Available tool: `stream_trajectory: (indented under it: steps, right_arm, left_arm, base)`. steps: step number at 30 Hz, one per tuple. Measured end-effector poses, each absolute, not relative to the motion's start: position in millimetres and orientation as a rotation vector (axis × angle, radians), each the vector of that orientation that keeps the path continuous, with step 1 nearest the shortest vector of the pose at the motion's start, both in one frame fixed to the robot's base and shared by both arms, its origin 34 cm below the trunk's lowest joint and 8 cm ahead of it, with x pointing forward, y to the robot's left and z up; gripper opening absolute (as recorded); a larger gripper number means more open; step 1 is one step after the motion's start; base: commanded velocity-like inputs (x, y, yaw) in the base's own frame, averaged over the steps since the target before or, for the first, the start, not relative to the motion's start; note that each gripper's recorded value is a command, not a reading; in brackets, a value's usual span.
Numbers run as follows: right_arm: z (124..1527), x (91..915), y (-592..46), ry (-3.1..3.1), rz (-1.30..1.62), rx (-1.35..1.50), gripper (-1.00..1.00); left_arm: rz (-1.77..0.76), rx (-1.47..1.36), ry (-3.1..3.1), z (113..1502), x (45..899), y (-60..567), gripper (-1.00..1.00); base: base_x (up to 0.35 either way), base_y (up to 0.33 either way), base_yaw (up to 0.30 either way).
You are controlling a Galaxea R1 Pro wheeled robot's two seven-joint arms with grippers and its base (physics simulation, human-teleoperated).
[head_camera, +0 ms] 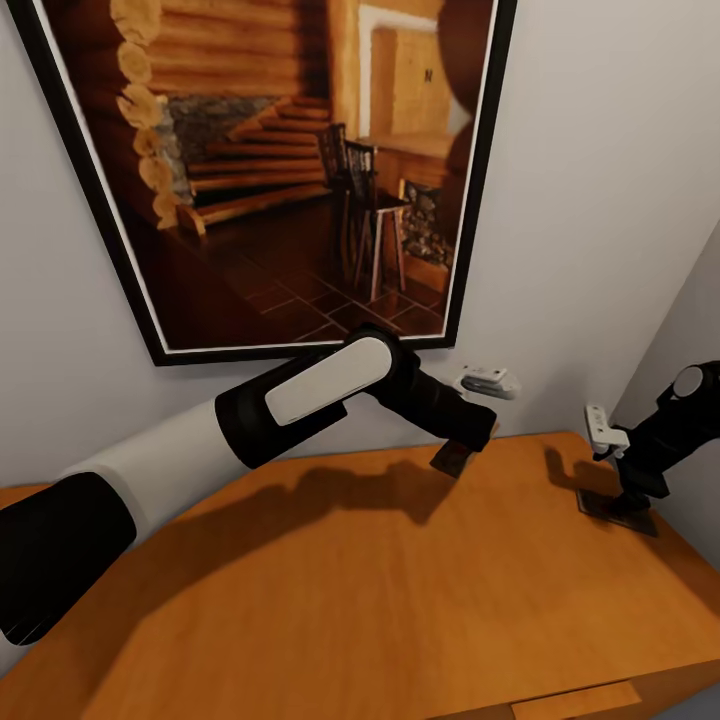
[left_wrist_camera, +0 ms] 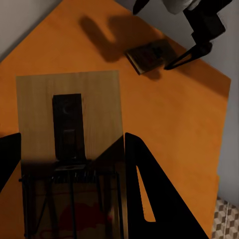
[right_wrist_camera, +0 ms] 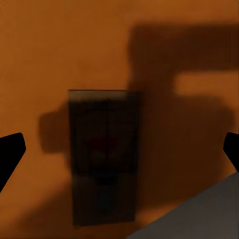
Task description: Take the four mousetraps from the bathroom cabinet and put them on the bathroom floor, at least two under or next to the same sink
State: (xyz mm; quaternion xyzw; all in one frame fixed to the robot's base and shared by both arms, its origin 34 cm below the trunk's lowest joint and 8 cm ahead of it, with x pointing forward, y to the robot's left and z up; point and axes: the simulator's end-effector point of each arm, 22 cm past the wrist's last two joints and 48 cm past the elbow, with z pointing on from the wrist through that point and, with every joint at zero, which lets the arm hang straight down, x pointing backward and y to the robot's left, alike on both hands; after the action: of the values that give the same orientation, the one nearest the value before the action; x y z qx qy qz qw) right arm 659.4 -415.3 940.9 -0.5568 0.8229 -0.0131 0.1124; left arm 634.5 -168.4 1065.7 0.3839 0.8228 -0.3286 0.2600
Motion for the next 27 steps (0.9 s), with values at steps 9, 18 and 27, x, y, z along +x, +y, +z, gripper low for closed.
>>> stream_trajectory:
  steps: [9,18,27]
  right_arm:
    - [932.8,658.1,-414.0,2.414,-0.031,-1.643,1.00]
    - [928.7,657.5,-415.8,2.418,-0.033,-1.639,1.00]
    - [919.8,657.1,-415.3,2.414,-0.032,-1.645,1.00]
  left_arm:
    - [-0.890,1.040,2.229,1060.7,634.3,-168.4,-1.00]
    - [-0.892,1.039,2.228,1057.8,633.8,-168.7,-1.00]
    - [-0.893,1.039,2.228,1049.4,633.5,-168.7,-1.00]
  base:
    - [0.000,0.000,0.000]
    - [0.000,0.000,0.000]
    - [0.000,0.000,0.000]
